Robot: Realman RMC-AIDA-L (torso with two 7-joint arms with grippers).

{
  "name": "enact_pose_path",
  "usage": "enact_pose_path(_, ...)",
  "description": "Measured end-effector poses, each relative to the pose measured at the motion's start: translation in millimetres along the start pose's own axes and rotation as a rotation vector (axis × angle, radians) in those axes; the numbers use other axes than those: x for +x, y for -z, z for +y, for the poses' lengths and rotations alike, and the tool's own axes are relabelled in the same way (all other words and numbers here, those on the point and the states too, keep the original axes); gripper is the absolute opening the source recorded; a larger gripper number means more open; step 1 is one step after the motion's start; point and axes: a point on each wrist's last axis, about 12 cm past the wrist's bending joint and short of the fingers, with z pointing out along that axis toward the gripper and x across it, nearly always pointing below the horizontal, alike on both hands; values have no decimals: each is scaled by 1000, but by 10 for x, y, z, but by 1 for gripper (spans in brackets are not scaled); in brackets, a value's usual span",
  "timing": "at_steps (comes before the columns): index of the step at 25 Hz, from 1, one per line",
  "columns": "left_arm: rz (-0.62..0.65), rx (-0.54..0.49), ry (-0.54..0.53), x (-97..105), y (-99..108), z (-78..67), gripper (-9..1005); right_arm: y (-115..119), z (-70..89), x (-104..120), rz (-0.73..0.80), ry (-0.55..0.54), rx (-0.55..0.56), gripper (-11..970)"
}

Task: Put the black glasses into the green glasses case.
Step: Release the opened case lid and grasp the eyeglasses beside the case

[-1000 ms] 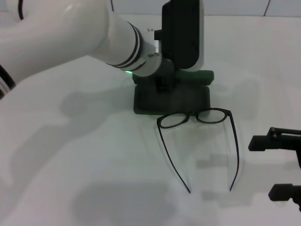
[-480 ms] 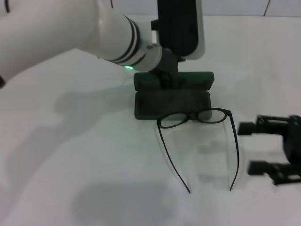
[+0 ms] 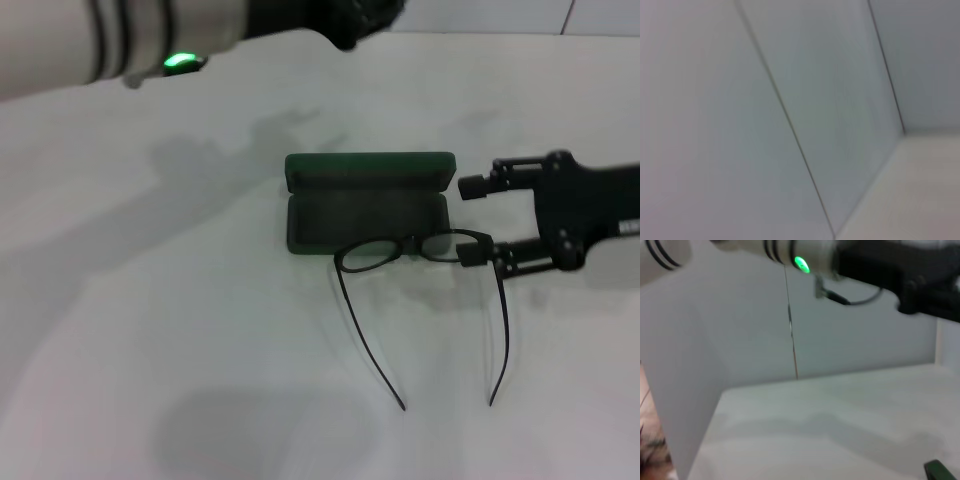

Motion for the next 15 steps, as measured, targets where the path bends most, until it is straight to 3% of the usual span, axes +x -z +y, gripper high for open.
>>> enact_pose_path(3, -84, -1, 110, 152, 195, 8, 475, -68, -203, -226, 130, -16, -17, 753)
enact_pose_path(8, -116, -12, 250, 505, 390, -66, 474, -280, -408, -341, 370, -44, -17, 751)
enact_pose_path(9, -114, -20, 273, 573, 438, -84, 474, -321, -425, -346, 406, -45, -19, 751)
enact_pose_path(11, -105, -32, 308, 702, 525, -131, 474, -614, -508, -422, 552, -23, -30, 750)
enact_pose_path(15, -64, -27, 345, 899, 584, -210, 474, -813, -510, -449, 608, 12, -38, 747)
